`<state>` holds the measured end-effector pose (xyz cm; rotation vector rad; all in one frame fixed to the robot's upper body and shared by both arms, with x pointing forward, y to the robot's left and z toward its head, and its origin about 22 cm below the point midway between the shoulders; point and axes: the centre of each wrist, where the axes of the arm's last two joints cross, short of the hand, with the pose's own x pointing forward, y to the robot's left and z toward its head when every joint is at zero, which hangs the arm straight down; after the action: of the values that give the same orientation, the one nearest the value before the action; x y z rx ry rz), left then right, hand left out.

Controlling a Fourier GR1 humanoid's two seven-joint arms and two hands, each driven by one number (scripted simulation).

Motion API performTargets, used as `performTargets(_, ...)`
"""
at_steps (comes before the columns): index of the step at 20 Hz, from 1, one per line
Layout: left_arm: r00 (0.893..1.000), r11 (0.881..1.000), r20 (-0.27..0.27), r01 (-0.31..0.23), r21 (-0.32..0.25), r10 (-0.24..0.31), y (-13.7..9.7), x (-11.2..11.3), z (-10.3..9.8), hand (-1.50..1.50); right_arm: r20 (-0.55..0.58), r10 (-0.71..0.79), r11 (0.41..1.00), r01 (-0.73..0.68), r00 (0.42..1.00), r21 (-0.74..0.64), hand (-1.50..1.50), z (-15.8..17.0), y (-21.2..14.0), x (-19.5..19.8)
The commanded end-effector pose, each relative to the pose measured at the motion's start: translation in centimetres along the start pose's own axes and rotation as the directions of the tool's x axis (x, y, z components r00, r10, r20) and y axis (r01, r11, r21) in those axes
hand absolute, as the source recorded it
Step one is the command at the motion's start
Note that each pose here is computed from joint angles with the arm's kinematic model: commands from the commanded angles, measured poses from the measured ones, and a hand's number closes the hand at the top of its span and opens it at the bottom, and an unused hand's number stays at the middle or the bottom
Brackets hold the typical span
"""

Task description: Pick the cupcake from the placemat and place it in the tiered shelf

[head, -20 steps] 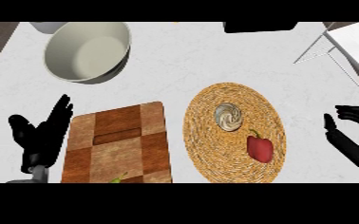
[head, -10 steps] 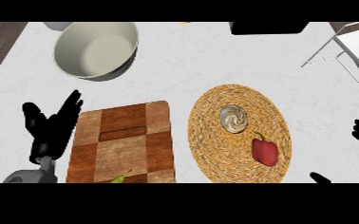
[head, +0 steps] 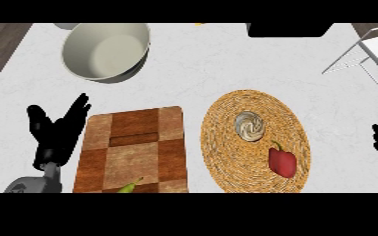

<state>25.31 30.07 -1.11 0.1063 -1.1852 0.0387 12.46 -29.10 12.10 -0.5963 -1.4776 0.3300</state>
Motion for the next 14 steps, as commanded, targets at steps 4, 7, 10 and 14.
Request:
performTargets(4, 0.997, 0.999, -0.072, 0.003, -0.042, -0.006, -0.8, -0.7, -0.1, 0.00, -0.139, 0.063, 0.994, -0.074, 0.988, -0.076, -1.50, -1.5, 2.2, 5.0)
performTargets(7, 0.998, 0.999, -0.062, 0.017, -0.029, -0.019, -1.5, -0.8, -0.4, 0.00, -0.213, 0.137, 0.983, -0.158, 0.967, -0.089, -1.50, -3.0, 4.2, 5.2)
performTargets(10, 0.998, 0.999, -0.067, -0.006, -0.034, 0.003, -0.9, -1.0, -0.4, 0.00, -0.275, 0.154, 0.982, -0.177, 0.949, -0.061, -1.50, -5.0, 4.9, 7.1)
performTargets(14, 0.998, 0.999, -0.057, -0.009, -0.045, 0.006, -2.1, -0.8, 0.6, 0.00, -0.320, 0.219, 0.974, -0.227, 0.922, 0.013, -1.50, -5.1, 8.2, 8.6)
